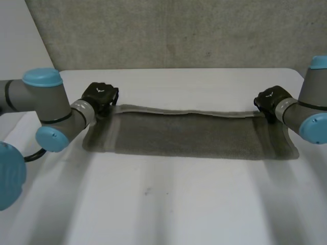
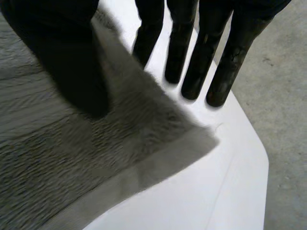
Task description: Fold the towel.
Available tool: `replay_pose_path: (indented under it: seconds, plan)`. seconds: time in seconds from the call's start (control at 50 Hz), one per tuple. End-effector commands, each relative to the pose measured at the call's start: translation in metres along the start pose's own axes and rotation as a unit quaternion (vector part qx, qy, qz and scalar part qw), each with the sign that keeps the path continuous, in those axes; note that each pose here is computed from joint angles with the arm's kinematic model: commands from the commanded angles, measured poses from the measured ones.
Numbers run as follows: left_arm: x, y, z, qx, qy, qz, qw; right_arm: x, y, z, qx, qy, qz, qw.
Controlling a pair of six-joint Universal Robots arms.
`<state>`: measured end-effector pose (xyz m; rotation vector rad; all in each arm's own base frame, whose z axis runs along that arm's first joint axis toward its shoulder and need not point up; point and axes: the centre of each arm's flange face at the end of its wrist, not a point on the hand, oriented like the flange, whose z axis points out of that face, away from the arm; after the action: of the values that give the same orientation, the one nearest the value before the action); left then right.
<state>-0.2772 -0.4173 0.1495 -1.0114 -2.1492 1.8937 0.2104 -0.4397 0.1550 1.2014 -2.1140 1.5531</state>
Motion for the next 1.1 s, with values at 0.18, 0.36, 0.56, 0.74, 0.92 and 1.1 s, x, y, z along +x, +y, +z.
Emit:
replay_pose_path:
  seconds: [0.18,0.36,0.56,0.74,0.92,1.1]
  plan:
    - [-0.016,-0.014,0.002,0.002,-0.067,-0.006,0.998,0.042,-0.035,-0.001,0.065,0.102,0.063,0.991]
    - [-0.007,-0.019,-0.037,-0.028,-0.048,-0.049,0.997,0.028,-0.016,-0.048,-0.003,0.041,0.090,0.995]
    - [0.009,-0.020,-0.069,-0.014,-0.043,-0.045,0.998,-0.010,0.039,-0.077,-0.061,-0.059,0.135,0.987]
    - [0.021,-0.021,-0.085,-0.016,-0.032,-0.044,0.998,-0.009,0.053,-0.081,-0.049,-0.037,0.141,0.988]
    - [0.027,-0.021,-0.090,-0.005,-0.030,-0.046,0.999,-0.010,0.061,-0.076,-0.034,-0.016,0.137,0.990]
    - [0.026,-0.021,-0.090,-0.003,-0.031,-0.060,0.998,-0.007,0.067,-0.075,-0.040,-0.012,0.141,0.989]
